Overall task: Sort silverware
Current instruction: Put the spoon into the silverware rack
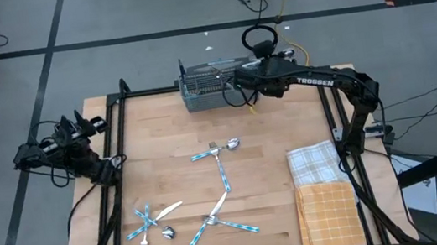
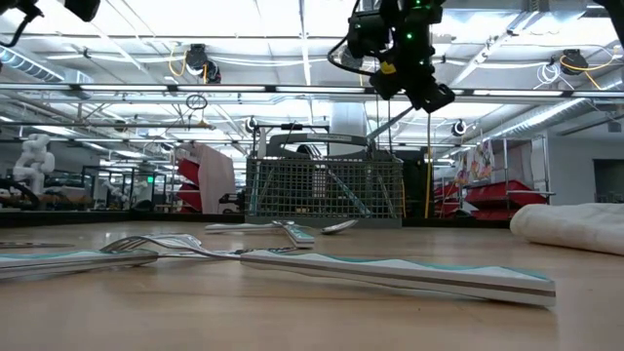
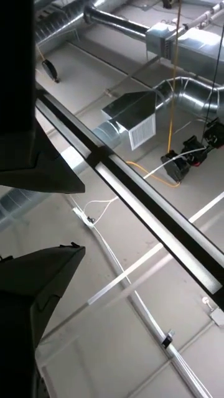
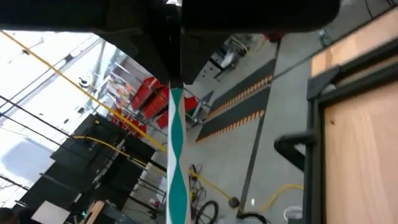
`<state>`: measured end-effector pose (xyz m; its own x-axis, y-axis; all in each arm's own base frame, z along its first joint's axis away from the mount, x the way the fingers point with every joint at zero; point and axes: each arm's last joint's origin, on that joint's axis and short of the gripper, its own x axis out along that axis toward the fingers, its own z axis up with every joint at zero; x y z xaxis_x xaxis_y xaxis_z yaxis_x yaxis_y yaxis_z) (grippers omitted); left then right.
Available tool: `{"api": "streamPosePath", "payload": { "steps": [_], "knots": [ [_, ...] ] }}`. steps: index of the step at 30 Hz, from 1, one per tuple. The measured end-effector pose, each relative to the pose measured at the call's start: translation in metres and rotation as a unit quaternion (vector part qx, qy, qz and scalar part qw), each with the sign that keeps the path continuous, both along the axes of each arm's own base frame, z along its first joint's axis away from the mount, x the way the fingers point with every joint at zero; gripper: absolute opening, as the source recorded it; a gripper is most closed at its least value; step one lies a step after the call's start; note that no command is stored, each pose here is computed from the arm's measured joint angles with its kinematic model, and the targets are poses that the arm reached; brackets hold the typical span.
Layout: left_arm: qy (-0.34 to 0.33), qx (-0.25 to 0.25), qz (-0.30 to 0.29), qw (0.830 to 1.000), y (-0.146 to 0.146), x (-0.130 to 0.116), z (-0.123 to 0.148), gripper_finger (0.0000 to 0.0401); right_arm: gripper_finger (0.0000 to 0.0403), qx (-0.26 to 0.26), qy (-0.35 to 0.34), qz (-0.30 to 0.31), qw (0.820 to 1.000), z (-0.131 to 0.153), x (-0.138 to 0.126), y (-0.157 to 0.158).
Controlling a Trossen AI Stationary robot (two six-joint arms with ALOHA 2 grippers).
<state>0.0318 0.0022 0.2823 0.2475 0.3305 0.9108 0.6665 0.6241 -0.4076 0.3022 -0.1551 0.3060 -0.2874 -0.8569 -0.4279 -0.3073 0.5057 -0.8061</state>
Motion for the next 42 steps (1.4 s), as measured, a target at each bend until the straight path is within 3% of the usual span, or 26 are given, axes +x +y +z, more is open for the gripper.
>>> {"api": "streamPosePath", "payload": {
  "steps": [6, 15, 28, 37, 42],
  "knots": [
    [-0.006, -0.001, 0.004, 1.000, 0.001, -0.002, 0.004, 0.0152, 0.0000, 0.018, -0.021, -0.009, 1.000, -0.004, -0.002, -0.008],
    [-0.018, 0.007, 0.003, 1.000, 0.001, -0.004, 0.007, 0.0152, 0.0000, 0.041, 0.047, -0.010, 0.998, -0.020, -0.012, -0.021],
    [-0.068, 0.014, 0.027, 0.997, 0.006, -0.025, 0.007, 0.0152, 0.0000, 0.030, 0.182, 0.083, 0.979, -0.021, 0.004, -0.021],
    [-0.076, 0.015, 0.027, 0.997, 0.006, -0.027, 0.007, 0.0152, 0.0000, 0.040, 0.222, 0.110, 0.968, -0.022, 0.008, -0.013],
    [-0.076, 0.015, 0.026, 0.997, 0.006, -0.027, 0.007, 0.0152, 0.0000, 0.062, 0.247, 0.123, 0.959, -0.037, 0.015, -0.012]
  ]
}}
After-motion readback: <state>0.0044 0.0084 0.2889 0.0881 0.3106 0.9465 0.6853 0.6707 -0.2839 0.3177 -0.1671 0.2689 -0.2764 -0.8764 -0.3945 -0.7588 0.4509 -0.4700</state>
